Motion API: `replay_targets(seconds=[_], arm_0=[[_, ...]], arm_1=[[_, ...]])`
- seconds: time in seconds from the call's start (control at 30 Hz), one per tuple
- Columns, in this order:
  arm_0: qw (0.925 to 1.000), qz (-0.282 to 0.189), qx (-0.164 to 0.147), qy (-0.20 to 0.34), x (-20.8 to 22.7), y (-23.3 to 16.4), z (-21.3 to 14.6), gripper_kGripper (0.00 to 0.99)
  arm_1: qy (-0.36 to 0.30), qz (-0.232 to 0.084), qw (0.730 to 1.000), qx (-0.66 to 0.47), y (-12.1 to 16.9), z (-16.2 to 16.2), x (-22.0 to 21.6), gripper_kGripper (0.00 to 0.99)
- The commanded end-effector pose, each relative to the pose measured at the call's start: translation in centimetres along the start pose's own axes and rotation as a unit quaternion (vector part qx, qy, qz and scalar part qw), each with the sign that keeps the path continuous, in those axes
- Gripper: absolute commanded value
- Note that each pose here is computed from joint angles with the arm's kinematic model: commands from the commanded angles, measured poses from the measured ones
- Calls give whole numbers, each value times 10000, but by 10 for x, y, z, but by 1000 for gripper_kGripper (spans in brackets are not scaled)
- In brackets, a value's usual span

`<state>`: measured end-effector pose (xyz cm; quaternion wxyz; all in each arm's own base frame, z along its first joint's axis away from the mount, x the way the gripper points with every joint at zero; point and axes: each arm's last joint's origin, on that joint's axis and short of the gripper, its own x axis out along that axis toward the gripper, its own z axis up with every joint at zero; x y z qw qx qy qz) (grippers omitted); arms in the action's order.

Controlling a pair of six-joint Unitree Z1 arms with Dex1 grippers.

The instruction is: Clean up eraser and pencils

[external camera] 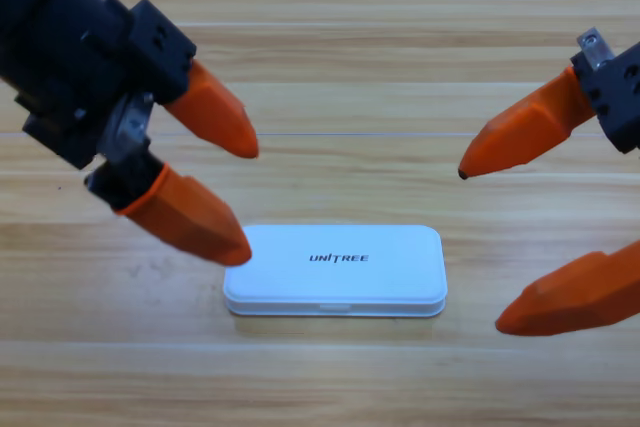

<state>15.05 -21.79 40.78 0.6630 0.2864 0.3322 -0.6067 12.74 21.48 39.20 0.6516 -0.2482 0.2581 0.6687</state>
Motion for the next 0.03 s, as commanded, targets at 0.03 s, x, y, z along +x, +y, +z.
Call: replay_targets(seconds=[0.03], arm_0=[[9996, -117, -106, 242, 18, 1, -3, 990]], arm_1=[[256, 201, 9994, 135, -3, -6, 22, 988]])
